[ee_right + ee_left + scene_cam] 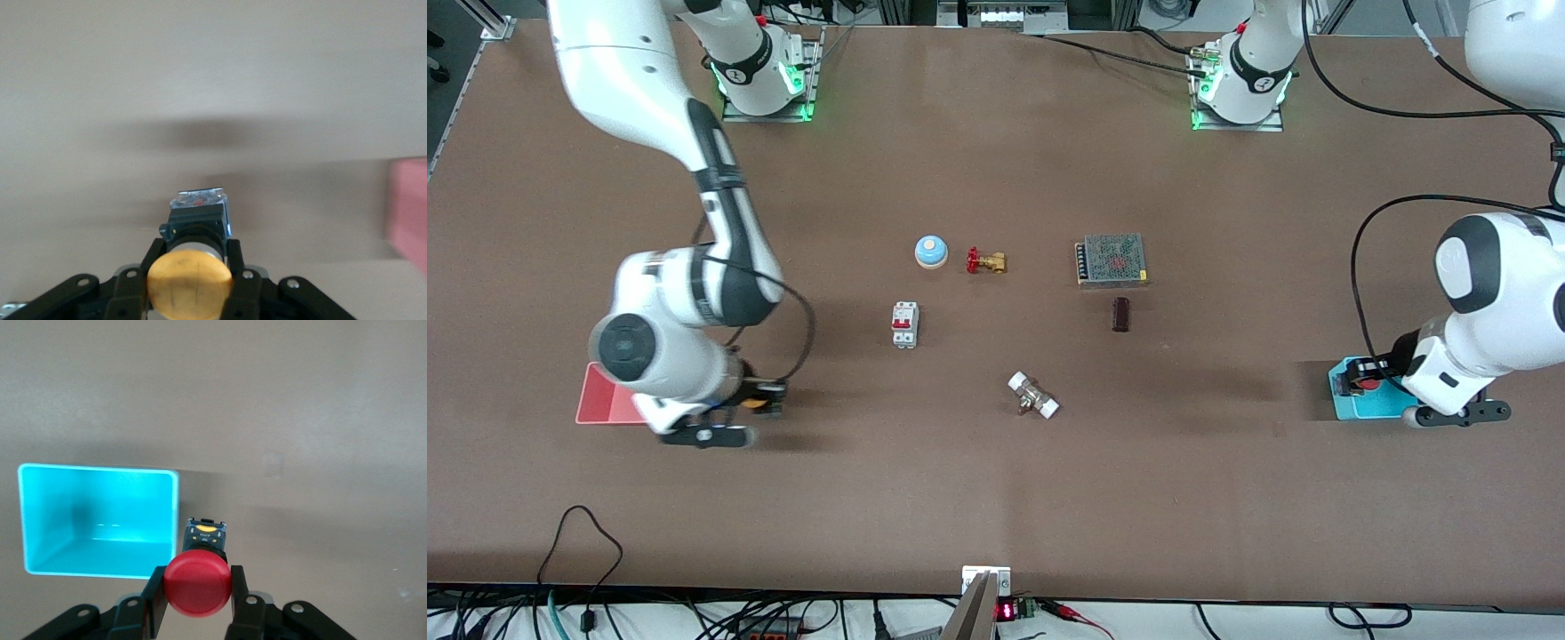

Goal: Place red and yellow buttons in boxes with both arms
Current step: 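Carry the yellow button to the pink box while the left gripper carries red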

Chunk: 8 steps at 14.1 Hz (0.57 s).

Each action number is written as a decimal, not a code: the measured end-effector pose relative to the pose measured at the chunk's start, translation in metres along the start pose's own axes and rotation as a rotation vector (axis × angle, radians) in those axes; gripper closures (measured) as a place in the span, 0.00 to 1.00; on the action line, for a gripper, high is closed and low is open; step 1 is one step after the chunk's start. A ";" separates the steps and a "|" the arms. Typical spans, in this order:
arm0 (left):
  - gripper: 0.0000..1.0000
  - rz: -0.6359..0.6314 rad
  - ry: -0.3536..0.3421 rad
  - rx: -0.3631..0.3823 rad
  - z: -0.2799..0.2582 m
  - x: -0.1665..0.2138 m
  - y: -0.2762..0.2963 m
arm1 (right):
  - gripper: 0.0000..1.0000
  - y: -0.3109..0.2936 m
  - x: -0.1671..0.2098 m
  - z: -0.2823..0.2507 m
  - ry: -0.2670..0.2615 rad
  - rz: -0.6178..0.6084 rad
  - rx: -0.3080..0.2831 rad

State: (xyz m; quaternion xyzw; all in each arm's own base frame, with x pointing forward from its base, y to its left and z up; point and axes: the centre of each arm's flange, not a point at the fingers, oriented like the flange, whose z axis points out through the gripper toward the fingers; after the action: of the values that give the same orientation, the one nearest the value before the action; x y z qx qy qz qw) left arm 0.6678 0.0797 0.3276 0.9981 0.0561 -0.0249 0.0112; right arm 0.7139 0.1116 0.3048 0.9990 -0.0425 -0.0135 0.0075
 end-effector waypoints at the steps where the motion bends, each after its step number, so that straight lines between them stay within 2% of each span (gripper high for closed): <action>1: 0.58 0.003 -0.005 -0.001 0.005 0.001 -0.009 | 0.59 0.029 0.004 -0.010 -0.008 0.034 0.002; 3: 0.58 0.017 -0.012 -0.004 0.013 0.005 -0.025 | 0.59 0.074 0.006 -0.021 -0.038 0.079 0.009; 8: 0.58 0.046 -0.039 -0.014 0.037 0.006 -0.067 | 0.59 0.152 0.008 -0.014 -0.066 0.066 0.016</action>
State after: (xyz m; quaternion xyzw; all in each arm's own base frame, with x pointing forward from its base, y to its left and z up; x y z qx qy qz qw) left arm 0.6646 0.1459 0.2893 0.9983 0.0333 -0.0437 0.0199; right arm 0.7098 -0.0403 0.3213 0.9961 -0.0755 -0.0460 -0.0013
